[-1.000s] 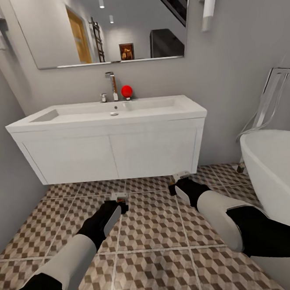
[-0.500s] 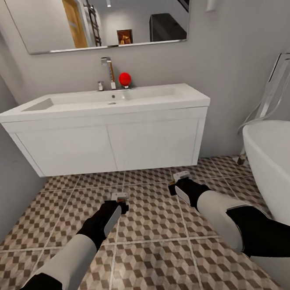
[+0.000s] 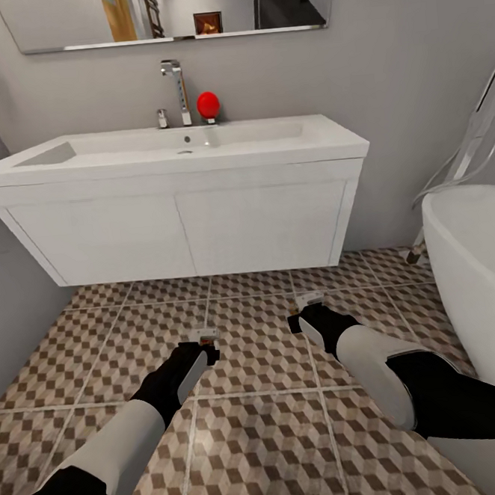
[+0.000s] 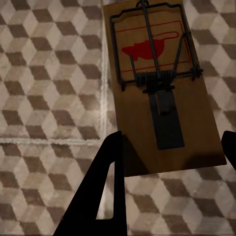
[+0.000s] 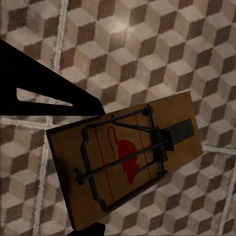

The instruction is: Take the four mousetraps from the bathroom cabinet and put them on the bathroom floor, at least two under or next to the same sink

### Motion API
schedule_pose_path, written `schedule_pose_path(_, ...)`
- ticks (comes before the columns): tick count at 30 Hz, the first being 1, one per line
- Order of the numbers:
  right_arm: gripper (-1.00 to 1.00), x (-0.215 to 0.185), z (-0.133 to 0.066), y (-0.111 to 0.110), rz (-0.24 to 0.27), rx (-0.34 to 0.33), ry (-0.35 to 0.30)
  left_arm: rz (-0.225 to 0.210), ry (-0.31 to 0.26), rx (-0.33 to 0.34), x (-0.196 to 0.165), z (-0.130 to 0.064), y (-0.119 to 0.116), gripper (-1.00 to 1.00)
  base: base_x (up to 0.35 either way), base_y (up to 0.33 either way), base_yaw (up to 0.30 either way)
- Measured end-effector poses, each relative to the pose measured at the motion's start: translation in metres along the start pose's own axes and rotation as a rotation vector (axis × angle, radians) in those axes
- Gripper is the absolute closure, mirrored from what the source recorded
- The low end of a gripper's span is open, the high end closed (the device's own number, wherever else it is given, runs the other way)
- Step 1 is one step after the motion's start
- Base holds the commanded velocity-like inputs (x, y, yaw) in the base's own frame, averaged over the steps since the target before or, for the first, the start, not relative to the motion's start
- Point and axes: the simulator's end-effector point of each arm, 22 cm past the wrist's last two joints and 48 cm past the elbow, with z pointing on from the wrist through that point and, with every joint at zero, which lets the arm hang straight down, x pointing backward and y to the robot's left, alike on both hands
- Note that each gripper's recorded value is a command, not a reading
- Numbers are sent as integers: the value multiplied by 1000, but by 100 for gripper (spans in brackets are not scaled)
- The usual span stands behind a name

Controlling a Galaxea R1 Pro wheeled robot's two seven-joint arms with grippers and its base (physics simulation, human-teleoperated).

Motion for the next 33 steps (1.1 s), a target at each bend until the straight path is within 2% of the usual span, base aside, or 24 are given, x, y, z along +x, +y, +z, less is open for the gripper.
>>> schedule_pose_path(25,100,76,67,17,-5,-26,139,15,141,10,71,60,-11,100,0,0,0)
schedule_pose_path(29,100,77,69,17,-6,-27,141,15,140,12,72,62,-12,100,0,0,0)
schedule_pose_path(33,100,58,70,17,7,-28,59,7,114,11,66,63,-12,100,0,0,0)
